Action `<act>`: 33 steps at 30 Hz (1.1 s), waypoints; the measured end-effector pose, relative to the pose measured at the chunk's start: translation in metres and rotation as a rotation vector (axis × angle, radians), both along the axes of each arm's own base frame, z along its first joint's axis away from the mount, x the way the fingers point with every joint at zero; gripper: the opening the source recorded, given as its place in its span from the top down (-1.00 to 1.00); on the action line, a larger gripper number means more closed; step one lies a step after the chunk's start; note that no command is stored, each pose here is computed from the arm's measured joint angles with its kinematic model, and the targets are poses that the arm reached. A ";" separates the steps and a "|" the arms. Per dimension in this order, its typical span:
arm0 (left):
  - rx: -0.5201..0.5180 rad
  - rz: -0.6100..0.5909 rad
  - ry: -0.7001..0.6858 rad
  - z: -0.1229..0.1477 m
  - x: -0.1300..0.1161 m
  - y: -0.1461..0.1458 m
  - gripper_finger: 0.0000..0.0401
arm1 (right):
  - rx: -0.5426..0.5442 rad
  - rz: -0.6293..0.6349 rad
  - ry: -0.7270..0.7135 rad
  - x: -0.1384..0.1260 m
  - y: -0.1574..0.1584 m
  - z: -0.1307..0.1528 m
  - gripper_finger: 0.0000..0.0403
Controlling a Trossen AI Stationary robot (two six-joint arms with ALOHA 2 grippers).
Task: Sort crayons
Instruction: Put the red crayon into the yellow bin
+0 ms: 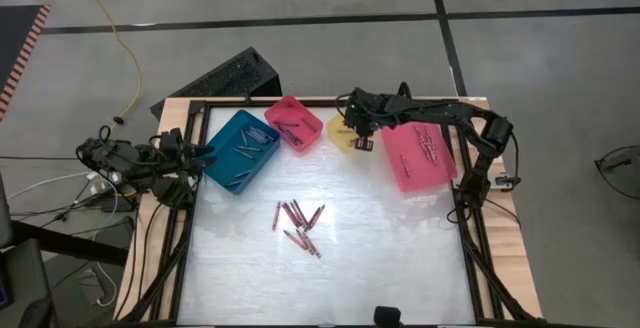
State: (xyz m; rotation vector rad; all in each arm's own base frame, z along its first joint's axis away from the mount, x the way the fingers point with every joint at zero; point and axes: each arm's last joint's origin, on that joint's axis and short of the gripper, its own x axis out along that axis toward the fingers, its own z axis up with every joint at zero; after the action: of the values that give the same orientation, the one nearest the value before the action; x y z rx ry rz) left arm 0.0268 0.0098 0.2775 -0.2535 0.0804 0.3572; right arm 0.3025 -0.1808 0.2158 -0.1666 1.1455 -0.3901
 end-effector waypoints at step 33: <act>-0.007 -0.004 0.000 0.000 0.000 0.000 0.27 | -0.028 0.597 -0.281 0.095 0.203 0.049 0.54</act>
State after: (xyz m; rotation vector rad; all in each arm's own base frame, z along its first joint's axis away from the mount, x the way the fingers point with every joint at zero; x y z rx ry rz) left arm 0.0267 0.0097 0.2773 -0.2599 0.0817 0.3533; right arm 0.3972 0.0221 0.2644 -0.4499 0.7662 0.1006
